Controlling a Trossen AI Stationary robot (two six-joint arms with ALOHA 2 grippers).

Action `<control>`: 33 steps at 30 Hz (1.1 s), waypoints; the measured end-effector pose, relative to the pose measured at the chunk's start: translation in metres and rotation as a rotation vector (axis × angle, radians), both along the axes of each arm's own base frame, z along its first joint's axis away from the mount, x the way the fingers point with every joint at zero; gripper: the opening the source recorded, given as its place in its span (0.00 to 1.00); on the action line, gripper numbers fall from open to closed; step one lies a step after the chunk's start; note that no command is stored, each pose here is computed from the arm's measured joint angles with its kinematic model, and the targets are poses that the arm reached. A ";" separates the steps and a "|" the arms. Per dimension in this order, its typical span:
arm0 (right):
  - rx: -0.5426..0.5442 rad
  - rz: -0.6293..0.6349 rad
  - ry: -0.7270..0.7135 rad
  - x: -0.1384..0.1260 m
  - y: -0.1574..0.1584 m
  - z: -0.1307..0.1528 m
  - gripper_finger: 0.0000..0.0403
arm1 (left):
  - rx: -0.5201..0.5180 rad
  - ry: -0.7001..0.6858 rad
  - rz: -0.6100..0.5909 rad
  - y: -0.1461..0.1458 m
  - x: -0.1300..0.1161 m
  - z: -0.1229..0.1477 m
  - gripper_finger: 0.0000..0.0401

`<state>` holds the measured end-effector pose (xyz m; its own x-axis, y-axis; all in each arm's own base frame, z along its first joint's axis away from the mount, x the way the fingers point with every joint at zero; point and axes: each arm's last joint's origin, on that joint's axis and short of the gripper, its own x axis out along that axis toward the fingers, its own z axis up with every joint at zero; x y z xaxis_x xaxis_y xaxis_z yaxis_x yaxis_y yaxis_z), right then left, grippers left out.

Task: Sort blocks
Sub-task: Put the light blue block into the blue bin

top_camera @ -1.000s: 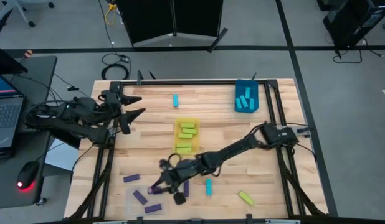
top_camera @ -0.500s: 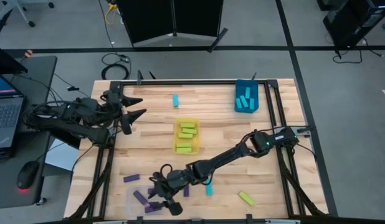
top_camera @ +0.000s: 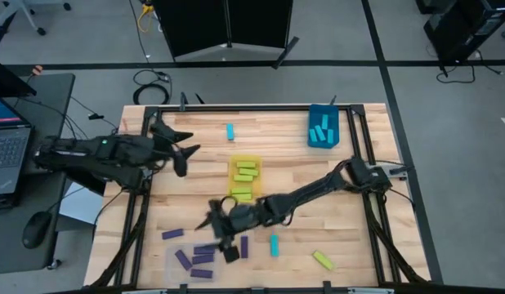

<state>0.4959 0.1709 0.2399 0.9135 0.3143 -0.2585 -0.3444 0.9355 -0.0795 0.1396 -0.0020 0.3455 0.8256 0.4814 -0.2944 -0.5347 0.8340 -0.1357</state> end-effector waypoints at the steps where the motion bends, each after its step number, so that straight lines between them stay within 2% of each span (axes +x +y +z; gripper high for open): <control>1: 0.007 -0.012 -0.021 -0.005 -0.008 0.003 0.65 | -0.005 0.019 0.008 0.000 0.005 -0.003 0.62; 4: 0.028 -0.094 -0.075 -0.028 -0.033 0.008 0.60 | -0.028 0.065 0.035 0.003 0.021 -0.011 0.61; 8: 0.062 -0.250 -0.123 -0.071 -0.064 0.001 0.55 | -0.091 0.168 0.057 0.018 0.047 -0.029 0.59; 13: 0.112 -0.417 -0.162 -0.127 -0.084 -0.006 0.53 | -0.151 0.263 0.143 0.061 0.075 -0.049 0.59; 19: 0.105 -0.552 -0.189 -0.180 -0.079 -0.005 0.52 | -0.249 0.327 0.249 0.127 0.095 -0.063 0.59; 24: 0.034 -0.655 -0.235 -0.216 -0.068 0.004 0.52 | -0.353 0.406 0.328 0.174 0.117 -0.082 0.61; 33: -0.117 -0.743 -0.275 -0.262 -0.059 0.016 0.53 | -0.526 0.625 0.371 0.228 0.172 -0.115 0.76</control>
